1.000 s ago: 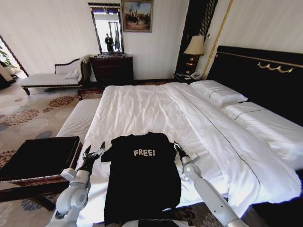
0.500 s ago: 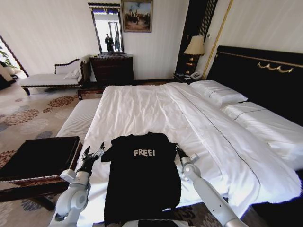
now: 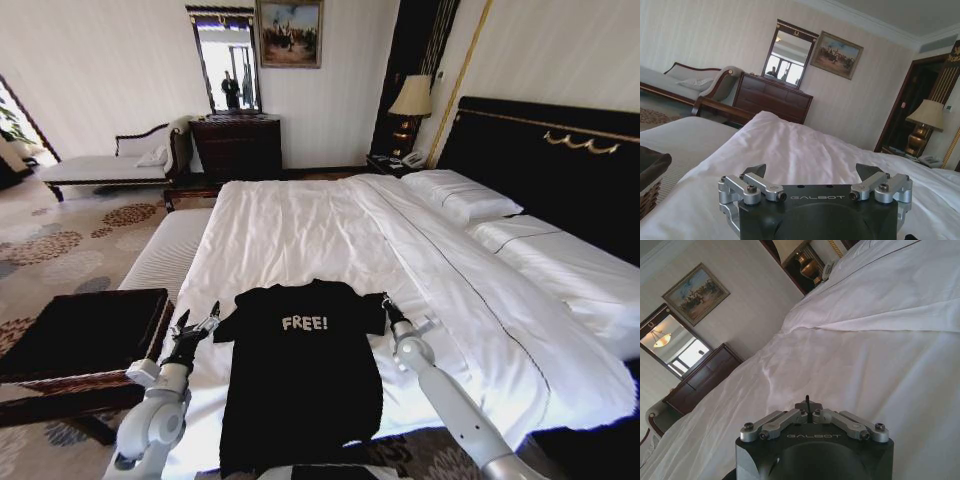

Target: Fold the clothes on the bed and place them into the basket.

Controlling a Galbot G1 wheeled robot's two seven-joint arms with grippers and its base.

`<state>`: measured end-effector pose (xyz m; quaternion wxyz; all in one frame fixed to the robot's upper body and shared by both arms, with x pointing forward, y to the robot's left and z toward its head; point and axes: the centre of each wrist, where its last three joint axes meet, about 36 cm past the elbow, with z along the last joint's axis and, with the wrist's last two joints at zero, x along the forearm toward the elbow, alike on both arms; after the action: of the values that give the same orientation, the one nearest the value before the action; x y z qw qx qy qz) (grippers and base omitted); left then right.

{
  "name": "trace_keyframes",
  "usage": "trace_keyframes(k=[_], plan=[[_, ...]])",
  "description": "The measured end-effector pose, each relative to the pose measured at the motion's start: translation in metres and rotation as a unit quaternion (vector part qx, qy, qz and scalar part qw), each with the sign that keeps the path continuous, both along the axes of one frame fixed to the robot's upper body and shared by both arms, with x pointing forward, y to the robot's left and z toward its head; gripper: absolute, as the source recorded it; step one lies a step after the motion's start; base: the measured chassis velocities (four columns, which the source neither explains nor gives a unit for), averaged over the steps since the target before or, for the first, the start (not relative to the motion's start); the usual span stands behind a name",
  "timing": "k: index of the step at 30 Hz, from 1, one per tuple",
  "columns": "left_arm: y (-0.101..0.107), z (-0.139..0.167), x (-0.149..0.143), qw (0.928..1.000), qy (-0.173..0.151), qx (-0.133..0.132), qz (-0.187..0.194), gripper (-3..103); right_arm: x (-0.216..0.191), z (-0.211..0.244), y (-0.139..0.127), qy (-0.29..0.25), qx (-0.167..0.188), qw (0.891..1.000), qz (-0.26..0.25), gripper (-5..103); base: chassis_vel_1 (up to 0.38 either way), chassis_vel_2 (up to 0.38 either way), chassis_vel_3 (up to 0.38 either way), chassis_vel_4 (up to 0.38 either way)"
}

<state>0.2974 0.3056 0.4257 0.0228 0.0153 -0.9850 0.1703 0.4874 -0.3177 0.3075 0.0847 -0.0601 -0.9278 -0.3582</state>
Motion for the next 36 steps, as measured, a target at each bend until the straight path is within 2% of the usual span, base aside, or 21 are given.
trace_keyframes(k=[11, 19, 36], plan=[[-0.001, 0.001, 0.0, 1.0, -0.002, -0.003, 0.003, 100, 0.008, 0.0, -0.007, -0.002, -0.012, 1.0, -0.008, 0, 0.0, 0.0, 0.0, 0.0], [-0.004, -0.005, 0.002, 0.9999, 0.002, -0.012, 0.006, 100, -0.013, 0.0, -0.011, -0.002, -0.027, 1.0, -0.012, 0, 0.0, 0.0, 0.0, 0.0], [-0.005, -0.011, 0.006, 0.9998, 0.006, -0.016, 0.005, 100, -0.018, -0.006, -0.009, 0.01, -0.04, 0.999, -0.025, 0, 0.0, 0.0, 0.0, 0.0]])
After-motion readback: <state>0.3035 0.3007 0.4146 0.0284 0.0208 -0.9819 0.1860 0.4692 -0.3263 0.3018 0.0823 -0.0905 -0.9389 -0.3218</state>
